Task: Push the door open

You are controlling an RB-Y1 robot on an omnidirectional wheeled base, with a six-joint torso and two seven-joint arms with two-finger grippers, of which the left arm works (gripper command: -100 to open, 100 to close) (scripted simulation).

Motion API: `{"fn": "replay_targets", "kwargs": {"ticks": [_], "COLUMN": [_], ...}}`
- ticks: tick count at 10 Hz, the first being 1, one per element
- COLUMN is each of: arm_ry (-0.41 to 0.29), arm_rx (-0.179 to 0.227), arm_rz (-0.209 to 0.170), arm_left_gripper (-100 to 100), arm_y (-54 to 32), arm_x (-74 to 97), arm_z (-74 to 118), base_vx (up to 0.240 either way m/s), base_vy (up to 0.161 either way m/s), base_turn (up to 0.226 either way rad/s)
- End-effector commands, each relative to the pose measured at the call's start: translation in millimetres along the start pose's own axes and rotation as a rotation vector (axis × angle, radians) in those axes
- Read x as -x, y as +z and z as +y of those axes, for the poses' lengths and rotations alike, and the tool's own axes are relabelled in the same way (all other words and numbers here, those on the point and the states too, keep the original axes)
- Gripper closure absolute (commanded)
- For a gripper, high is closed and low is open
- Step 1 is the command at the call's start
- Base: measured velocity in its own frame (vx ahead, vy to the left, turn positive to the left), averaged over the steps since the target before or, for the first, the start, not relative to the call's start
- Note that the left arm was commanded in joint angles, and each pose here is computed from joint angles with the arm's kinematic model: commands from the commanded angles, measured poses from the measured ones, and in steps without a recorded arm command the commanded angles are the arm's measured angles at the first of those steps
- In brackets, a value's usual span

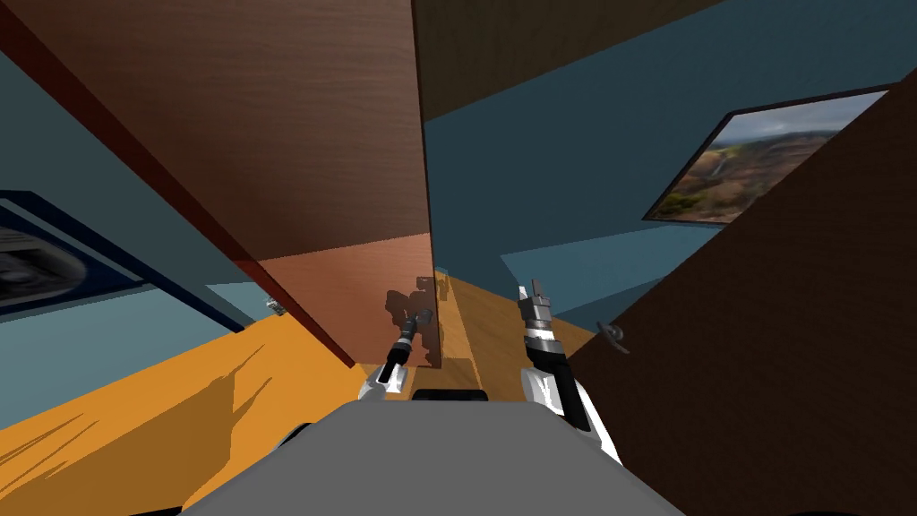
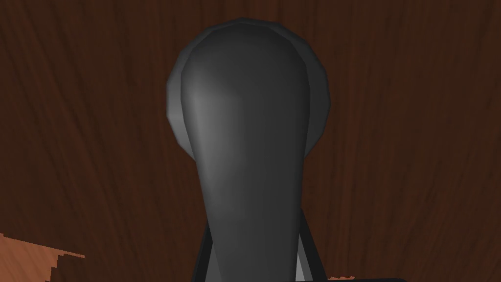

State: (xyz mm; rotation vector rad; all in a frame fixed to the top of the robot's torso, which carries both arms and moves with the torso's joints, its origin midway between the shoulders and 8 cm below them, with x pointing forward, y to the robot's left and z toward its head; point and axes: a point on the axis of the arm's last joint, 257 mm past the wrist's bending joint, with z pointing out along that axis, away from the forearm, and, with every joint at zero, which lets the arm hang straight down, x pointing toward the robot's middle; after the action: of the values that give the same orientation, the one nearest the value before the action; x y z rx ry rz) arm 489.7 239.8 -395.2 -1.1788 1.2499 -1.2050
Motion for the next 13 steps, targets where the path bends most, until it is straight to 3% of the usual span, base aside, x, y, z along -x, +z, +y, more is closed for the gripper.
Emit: {"fn": "replay_targets", "kwargs": {"ticks": [1, 2, 7, 9, 13], "arm_ry": [0.0, -0.007, -0.028, -0.016, -0.015], "arm_rx": [-0.009, -0.008, -0.006, -0.003, -0.004], "arm_rz": [-0.009, -0.032, -0.08, -0.106, -0.153], "arm_left_gripper": [100, 100, 100, 100, 100], "arm_y": [1.7, 1.5, 0.4, -2.1, -4.4], "arm_x": [3.5, 9.7, 19.5, 37.5, 57.9], "arm_z": [-4.8, -4.5, -3.4, -1.9, -2.4], "base_vx": [0.101, 0.113, 0.132, 0.081, 0.169], "base_vy": [-0.067, -0.064, -0.088, -0.023, -0.075], "base_turn": [0.034, 0.048, 0.059, 0.037, 0.044]}}
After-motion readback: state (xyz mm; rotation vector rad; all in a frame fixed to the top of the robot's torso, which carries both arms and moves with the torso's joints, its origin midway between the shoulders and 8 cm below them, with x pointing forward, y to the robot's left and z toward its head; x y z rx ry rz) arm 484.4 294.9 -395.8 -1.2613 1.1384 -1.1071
